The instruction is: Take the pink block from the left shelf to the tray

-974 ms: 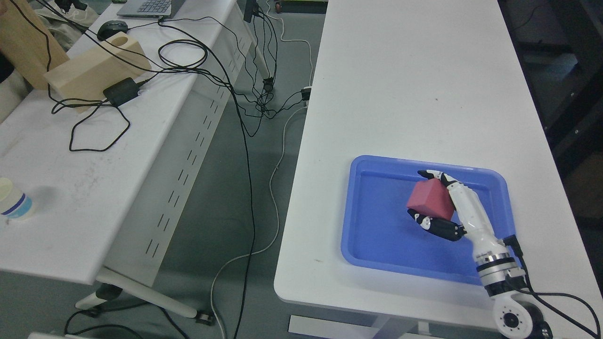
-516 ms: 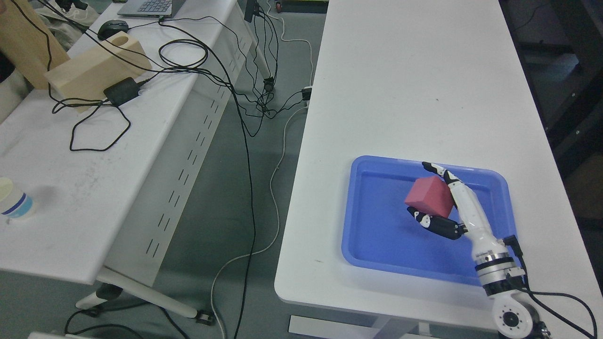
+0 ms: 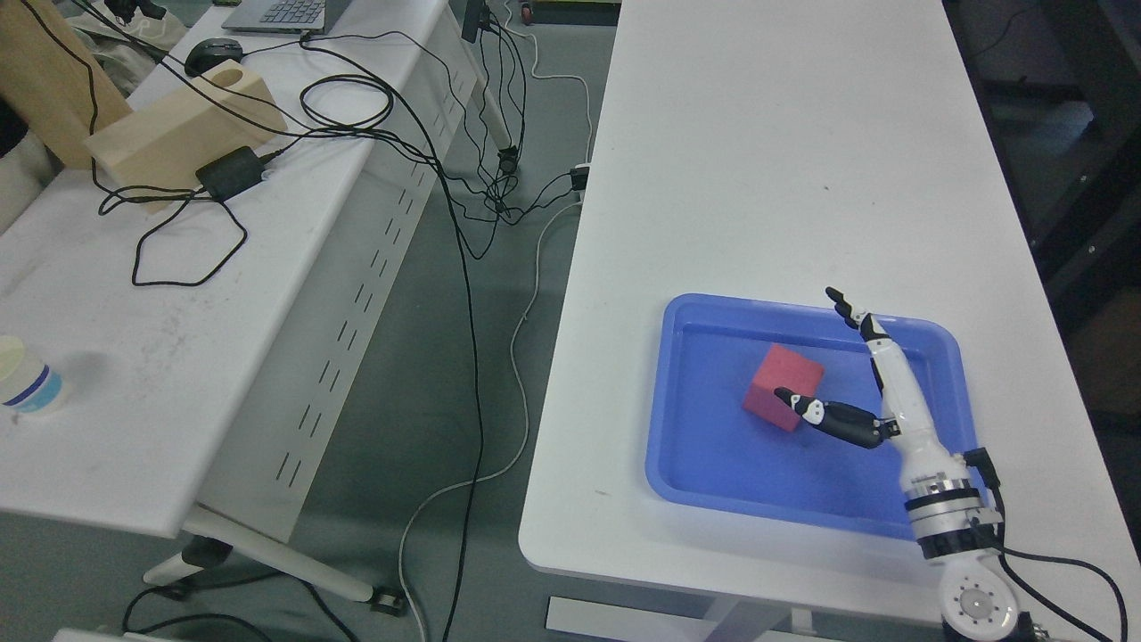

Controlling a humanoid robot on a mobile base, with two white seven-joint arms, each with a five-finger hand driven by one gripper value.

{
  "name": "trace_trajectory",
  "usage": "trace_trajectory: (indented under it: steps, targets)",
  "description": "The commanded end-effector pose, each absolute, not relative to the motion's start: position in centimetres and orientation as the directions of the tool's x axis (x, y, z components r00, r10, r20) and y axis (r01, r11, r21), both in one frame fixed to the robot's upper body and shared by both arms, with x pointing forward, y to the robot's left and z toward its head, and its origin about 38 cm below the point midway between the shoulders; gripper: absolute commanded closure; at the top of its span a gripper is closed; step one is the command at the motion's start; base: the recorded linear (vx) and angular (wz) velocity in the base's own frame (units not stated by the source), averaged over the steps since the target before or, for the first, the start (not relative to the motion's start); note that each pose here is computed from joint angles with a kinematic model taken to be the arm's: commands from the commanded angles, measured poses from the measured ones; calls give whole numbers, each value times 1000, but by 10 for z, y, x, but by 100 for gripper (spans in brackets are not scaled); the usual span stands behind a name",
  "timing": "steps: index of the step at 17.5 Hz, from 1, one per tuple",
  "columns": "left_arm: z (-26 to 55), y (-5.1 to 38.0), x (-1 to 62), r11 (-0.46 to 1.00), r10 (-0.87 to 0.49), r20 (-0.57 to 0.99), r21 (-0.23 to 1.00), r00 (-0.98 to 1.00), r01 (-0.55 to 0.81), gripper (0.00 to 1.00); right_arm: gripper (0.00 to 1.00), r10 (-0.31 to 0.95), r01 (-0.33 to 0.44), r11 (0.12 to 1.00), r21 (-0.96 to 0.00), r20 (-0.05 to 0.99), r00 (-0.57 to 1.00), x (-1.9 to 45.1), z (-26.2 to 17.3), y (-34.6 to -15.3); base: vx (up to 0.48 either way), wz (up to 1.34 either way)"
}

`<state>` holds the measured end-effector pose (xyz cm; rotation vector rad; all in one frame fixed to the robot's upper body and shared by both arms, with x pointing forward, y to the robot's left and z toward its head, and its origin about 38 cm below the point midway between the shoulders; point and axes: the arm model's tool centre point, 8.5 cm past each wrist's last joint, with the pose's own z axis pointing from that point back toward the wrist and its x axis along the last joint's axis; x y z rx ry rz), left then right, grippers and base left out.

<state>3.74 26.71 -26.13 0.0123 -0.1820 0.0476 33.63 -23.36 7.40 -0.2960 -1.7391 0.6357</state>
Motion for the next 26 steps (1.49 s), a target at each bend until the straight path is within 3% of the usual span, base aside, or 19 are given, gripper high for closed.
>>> trace_trajectory:
  steps: [1, 3, 5, 18, 23, 26]
  targets:
    - [-261, 278, 31, 999, 42, 173, 27, 984, -48, 0, 0, 397, -93, 896, -433, 878, -267, 338, 80, -245, 0, 0]
    - [-261, 278, 31, 999, 42, 173, 27, 984, -48, 0, 0, 249, -69, 959, -275, 934, -256, 337, 81, -256, 0, 0]
    - [-261, 278, 31, 999, 42, 173, 27, 984, -48, 0, 0, 193, -37, 977, -208, 948, -252, 335, 82, -268, 0, 0]
    - [-261, 278, 31, 999, 42, 173, 27, 984, -48, 0, 0, 178, -22, 982, -187, 961, -211, 335, 78, -274, -52, 7]
    - [-261, 278, 31, 999, 42, 173, 27, 984, -48, 0, 0, 172, -86, 979, -183, 978, -121, 336, 68, -270, -110, -3]
    - [-261, 278, 31, 999, 42, 173, 27, 984, -48, 0, 0, 172, -76, 981, -180, 981, -92, 337, 66, -278, -135, 35]
